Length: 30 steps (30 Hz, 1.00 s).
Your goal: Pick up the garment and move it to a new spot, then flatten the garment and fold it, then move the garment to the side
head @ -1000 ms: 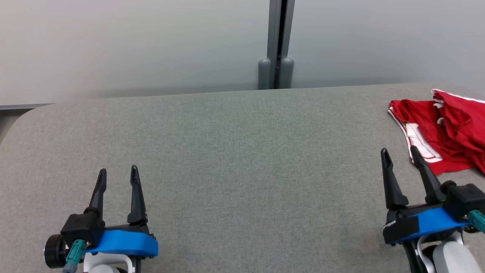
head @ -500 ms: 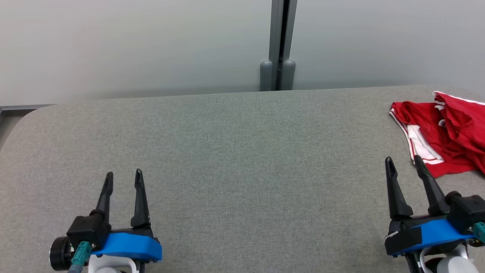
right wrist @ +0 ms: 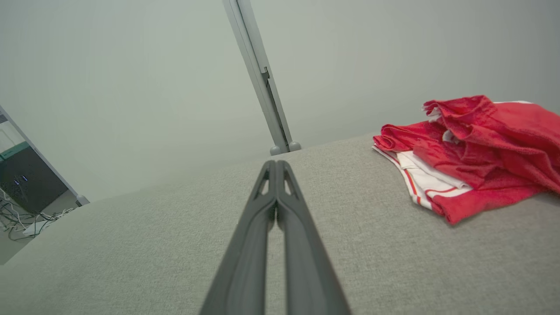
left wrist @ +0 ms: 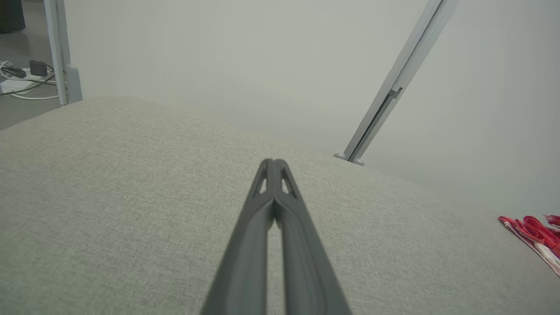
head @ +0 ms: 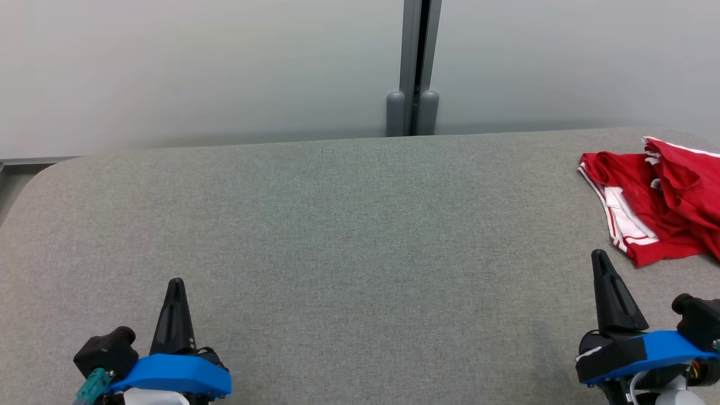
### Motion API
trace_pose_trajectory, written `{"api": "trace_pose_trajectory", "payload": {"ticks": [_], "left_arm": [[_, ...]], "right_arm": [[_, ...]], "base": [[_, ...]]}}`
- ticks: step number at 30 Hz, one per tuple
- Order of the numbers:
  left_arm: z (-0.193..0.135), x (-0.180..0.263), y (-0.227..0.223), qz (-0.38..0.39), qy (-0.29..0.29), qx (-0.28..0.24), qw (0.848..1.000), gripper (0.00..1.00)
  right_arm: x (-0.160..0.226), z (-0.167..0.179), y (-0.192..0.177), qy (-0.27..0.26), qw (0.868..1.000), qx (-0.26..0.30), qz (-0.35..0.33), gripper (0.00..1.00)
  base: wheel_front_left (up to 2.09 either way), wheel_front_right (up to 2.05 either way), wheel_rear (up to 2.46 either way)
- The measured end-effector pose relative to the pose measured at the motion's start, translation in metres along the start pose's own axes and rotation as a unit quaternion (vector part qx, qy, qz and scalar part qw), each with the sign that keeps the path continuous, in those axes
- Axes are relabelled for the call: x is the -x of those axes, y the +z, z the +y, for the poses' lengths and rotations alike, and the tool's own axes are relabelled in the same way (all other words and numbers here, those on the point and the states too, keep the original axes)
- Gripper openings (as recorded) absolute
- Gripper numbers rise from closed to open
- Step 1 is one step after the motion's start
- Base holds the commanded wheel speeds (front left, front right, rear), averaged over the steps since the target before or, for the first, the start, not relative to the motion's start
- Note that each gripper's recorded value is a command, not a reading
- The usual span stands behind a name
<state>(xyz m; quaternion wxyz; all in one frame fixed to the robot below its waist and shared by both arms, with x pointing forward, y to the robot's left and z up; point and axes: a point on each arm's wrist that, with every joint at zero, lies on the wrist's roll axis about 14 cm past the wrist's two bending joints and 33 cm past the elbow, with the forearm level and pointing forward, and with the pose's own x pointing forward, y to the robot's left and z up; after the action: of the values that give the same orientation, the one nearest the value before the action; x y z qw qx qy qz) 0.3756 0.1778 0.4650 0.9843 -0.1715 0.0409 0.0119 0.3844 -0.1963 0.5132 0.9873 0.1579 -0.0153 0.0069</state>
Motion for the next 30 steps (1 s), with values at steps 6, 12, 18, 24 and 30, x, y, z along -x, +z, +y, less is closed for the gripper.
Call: {"api": "trace_pose_trajectory", "payload": {"ticks": [6,12,18,24,30], "left_arm": [[0.0024,-0.0002,0.0006,0.004,0.007,0.052,0.999,0.0],[0.0063,-0.0007,0.0018,0.006,0.016,0.101,0.995,0.0],[0.008,-0.0028,0.0052,0.006,0.019,0.146,0.989,0.0],[0.0087,-0.0032,0.0059,0.008,0.021,0.189,0.982,0.0],[0.0098,-0.0035,0.0069,0.01,0.023,0.228,0.973,0.0]], "right_arm": [[0.0006,-0.0027,-0.0029,-0.008,0.998,-0.054,0.005,0.0],[0.0007,-0.0045,-0.0045,-0.014,0.995,-0.103,0.008,0.0],[0.0011,-0.0062,-0.0063,-0.019,0.989,-0.149,0.011,0.0],[0.0013,-0.0077,-0.0083,-0.024,0.981,-0.192,0.014,0.0],[0.0012,-0.0087,-0.0096,-0.027,0.972,-0.233,0.016,0.0]], "base": [[0.0,0.0,0.0],[0.0,0.0,0.0],[0.0,0.0,0.0],[0.0,0.0,0.0],[0.0,0.0,0.0]]}}
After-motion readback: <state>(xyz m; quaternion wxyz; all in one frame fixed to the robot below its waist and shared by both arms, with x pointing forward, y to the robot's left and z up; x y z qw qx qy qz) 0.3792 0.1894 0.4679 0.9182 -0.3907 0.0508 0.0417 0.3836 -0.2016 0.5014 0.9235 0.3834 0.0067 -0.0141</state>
